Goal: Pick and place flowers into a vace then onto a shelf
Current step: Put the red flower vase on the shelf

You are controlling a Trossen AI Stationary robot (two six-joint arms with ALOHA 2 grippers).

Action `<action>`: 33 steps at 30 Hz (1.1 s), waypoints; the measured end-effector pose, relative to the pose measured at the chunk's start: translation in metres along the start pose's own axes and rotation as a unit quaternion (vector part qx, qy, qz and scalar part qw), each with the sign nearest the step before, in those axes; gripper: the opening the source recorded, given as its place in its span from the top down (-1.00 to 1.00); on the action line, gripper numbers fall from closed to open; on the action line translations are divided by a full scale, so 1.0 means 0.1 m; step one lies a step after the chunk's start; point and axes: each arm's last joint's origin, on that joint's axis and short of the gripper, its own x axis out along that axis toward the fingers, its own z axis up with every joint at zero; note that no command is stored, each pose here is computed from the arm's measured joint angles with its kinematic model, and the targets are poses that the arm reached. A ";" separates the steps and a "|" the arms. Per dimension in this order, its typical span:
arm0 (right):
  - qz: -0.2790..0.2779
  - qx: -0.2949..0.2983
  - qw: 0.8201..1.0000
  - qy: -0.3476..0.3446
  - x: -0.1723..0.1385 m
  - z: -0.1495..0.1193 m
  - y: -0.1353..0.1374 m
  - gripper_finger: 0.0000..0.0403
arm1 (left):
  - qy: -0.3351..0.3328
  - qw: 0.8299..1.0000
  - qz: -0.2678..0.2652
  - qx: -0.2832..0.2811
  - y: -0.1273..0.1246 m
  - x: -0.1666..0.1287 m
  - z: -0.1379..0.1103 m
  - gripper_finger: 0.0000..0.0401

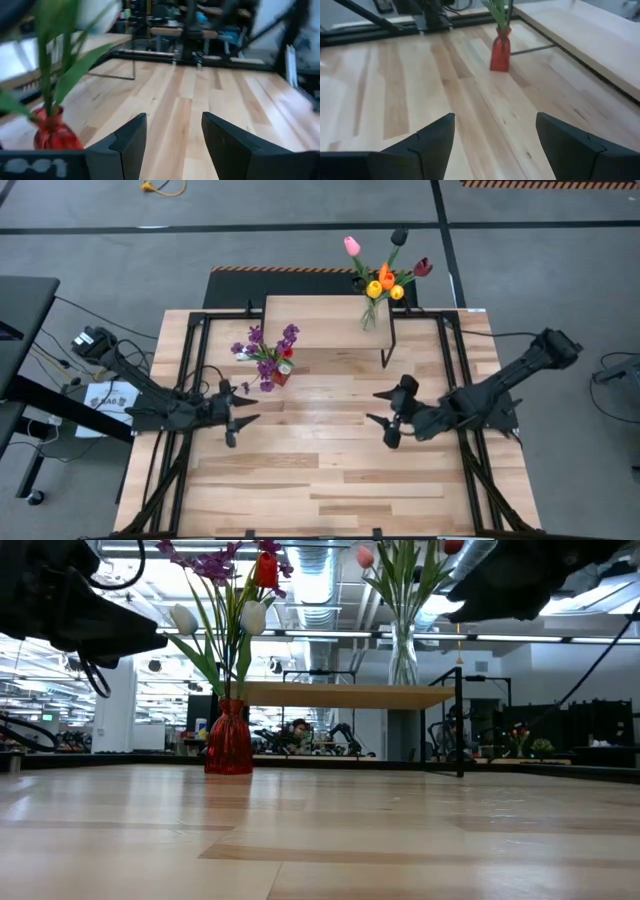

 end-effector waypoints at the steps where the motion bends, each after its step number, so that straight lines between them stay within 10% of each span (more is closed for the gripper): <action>1: -0.006 -0.003 1.000 0.001 0.02 -0.03 0.03 -0.34 | 0.000 1.000 0.006 -0.016 0.01 0.01 0.00 0.09; 33: -0.032 -0.027 0.999 -0.007 0.25 -0.16 0.22 -0.34 | 0.033 0.982 0.176 -0.058 0.38 0.28 -0.14 -0.08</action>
